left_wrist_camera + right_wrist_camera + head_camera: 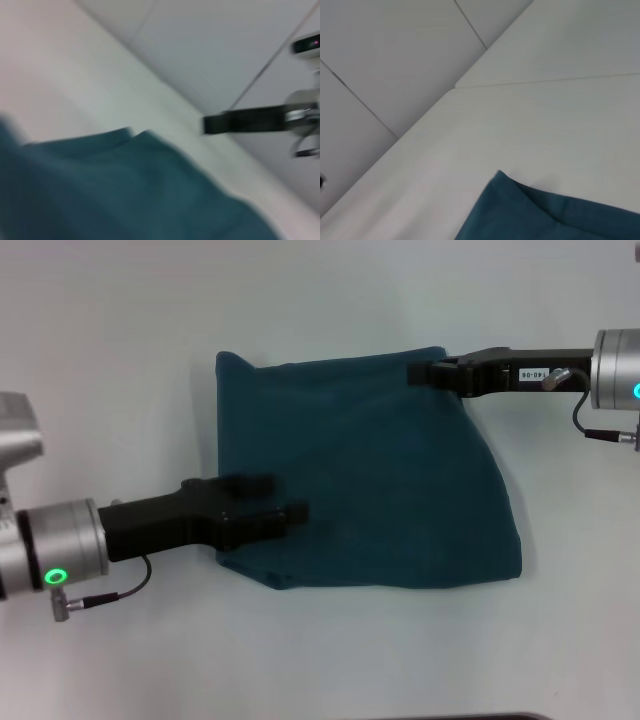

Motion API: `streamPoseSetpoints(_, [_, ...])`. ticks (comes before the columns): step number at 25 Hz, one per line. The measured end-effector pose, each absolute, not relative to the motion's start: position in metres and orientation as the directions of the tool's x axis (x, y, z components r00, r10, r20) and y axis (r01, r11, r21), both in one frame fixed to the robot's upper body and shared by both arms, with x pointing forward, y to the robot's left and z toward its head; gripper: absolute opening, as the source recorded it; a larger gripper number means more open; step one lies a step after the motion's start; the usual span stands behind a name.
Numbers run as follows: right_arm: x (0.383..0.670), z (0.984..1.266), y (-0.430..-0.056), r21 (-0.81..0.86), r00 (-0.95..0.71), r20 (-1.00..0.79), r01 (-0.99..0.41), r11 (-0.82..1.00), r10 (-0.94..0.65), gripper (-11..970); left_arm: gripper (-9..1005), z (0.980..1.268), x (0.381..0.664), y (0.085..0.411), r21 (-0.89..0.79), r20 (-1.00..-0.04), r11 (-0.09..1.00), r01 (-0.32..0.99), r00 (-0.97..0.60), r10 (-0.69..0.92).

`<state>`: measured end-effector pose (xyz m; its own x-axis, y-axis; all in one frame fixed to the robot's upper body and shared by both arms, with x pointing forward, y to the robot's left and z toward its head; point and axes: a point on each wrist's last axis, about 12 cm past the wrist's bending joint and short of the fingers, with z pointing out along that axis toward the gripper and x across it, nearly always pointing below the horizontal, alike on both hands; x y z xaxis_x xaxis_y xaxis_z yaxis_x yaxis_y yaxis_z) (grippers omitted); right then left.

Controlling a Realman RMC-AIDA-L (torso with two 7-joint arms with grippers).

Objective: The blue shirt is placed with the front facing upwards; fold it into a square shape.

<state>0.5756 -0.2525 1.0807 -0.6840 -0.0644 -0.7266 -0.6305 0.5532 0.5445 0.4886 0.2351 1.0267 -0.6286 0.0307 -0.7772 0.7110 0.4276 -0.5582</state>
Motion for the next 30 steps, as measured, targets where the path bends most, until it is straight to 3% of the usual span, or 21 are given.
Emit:
streamPoseSetpoints(6, [0.574,1.081,-0.255,0.534,-0.676,-0.733,-0.642,0.55,-0.077,30,794,1.061,0.483,0.249,-0.537,-0.838,0.276,0.797,-0.543,-0.06])
streamPoseSetpoints(17, [0.55,1.071,-0.272,0.527,-0.655,-0.751,-0.672,0.521,-0.084,31,795,1.07,0.474,0.283,-0.551,-0.834,0.332,0.766,-0.517,-0.191])
streamPoseSetpoints(30, [0.547,1.068,-0.277,0.515,-0.649,-0.756,-0.67,0.534,-0.085,42,797,1.074,0.482,0.283,-0.528,-0.848,0.336,0.78,-0.503,-0.165])
